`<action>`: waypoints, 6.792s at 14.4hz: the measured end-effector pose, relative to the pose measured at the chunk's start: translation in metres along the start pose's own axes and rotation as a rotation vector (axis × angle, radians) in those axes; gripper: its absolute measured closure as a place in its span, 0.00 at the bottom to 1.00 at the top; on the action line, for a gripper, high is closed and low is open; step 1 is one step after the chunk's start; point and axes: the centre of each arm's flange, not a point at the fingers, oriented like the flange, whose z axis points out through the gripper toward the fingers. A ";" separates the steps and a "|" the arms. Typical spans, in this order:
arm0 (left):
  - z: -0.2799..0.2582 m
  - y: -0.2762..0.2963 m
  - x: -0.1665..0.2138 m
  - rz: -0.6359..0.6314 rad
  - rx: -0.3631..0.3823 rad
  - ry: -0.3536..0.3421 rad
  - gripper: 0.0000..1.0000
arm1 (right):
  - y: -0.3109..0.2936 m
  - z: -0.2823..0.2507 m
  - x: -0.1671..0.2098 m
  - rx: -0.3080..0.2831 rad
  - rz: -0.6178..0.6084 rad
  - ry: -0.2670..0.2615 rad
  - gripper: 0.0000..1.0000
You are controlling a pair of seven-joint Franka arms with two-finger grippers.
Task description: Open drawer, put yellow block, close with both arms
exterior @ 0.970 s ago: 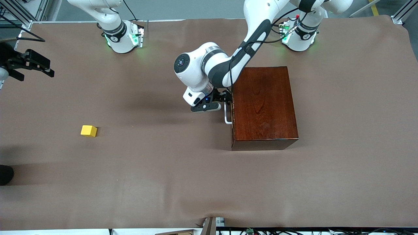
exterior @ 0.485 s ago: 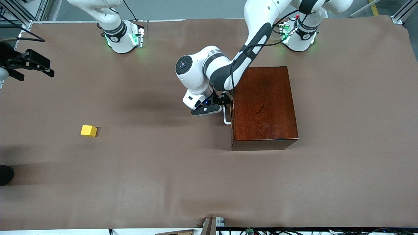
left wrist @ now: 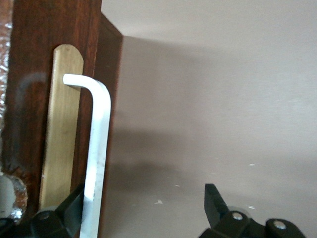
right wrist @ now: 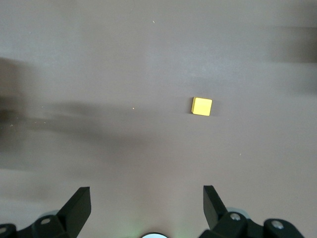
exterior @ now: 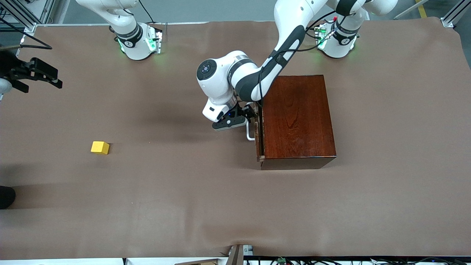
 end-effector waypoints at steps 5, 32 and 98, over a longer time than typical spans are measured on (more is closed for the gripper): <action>-0.007 0.011 -0.002 -0.067 -0.093 0.008 0.00 | 0.001 0.002 0.002 0.000 0.002 -0.004 0.00; -0.044 0.048 -0.011 -0.288 -0.424 0.042 0.00 | 0.092 0.104 0.077 0.008 0.129 -0.008 0.00; -0.235 -0.584 0.172 0.209 -0.209 -0.109 0.00 | 0.155 0.408 0.067 0.047 0.146 -0.103 0.45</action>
